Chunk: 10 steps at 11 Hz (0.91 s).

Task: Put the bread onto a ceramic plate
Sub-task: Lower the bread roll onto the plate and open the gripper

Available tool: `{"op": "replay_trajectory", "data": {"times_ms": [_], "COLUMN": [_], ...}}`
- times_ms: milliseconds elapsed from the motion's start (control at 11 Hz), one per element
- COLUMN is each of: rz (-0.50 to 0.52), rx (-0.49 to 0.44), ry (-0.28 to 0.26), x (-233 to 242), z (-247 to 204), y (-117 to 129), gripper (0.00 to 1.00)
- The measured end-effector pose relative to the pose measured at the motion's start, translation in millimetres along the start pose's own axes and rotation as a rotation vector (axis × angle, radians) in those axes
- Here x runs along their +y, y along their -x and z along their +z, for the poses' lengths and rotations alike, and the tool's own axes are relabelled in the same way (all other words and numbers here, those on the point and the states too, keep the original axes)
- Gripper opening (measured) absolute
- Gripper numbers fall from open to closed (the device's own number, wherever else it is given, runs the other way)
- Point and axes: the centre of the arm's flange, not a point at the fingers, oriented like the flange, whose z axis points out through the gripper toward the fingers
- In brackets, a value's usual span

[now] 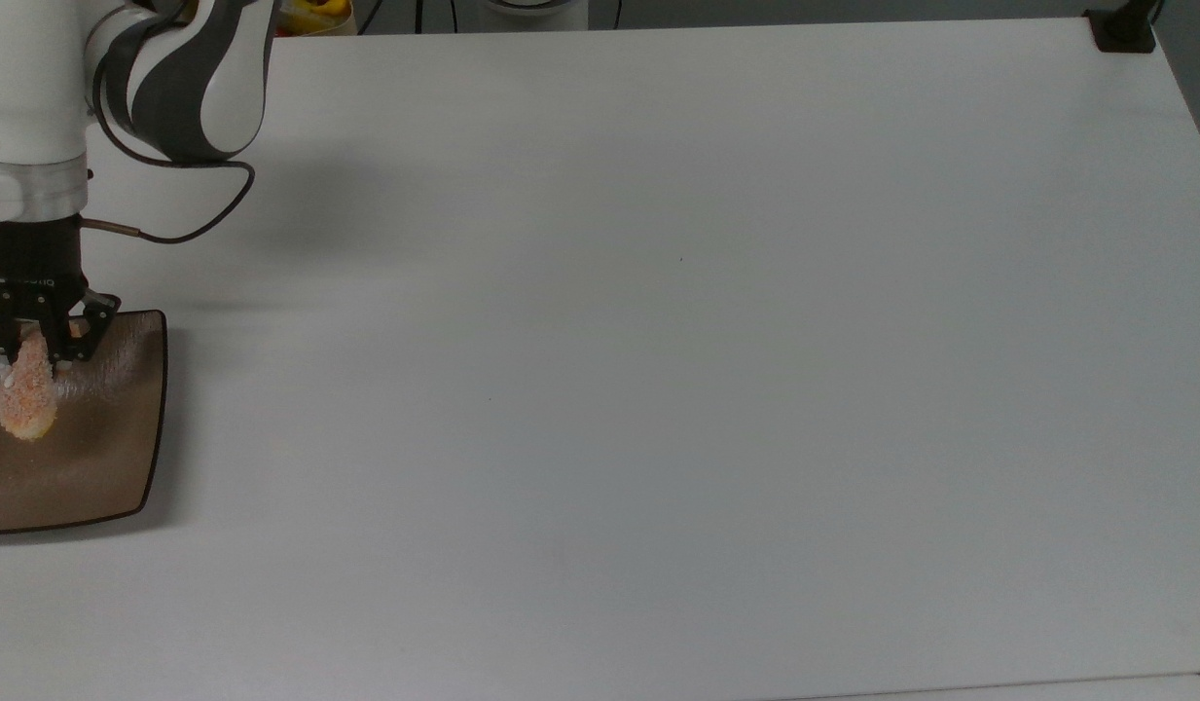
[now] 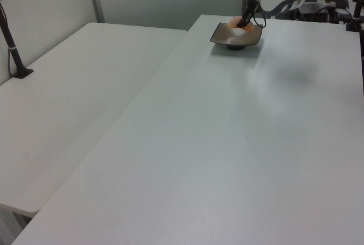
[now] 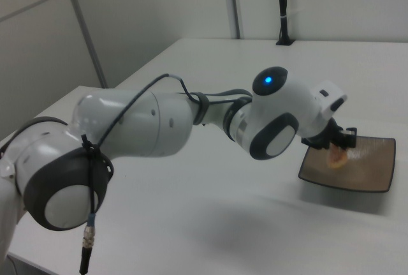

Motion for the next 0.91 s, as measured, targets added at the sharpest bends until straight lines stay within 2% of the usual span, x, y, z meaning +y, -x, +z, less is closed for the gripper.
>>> {"op": "replay_trajectory", "data": {"times_ms": [364,637,728,819,910], "rz": [-0.015,-0.017,-0.017,-0.017,-0.018], "rx": [0.005,0.008,0.008,0.008,0.008], "ry": [0.013,0.015,0.015,0.015,0.014], "x": [-3.0,-7.1,-7.3,-7.3,-7.5], "z": [41.0,52.3,52.3,52.3,52.3], "y": [16.8,22.1,21.9,21.9,21.7], "gripper": [0.19,0.19,0.24,0.34,0.38]}}
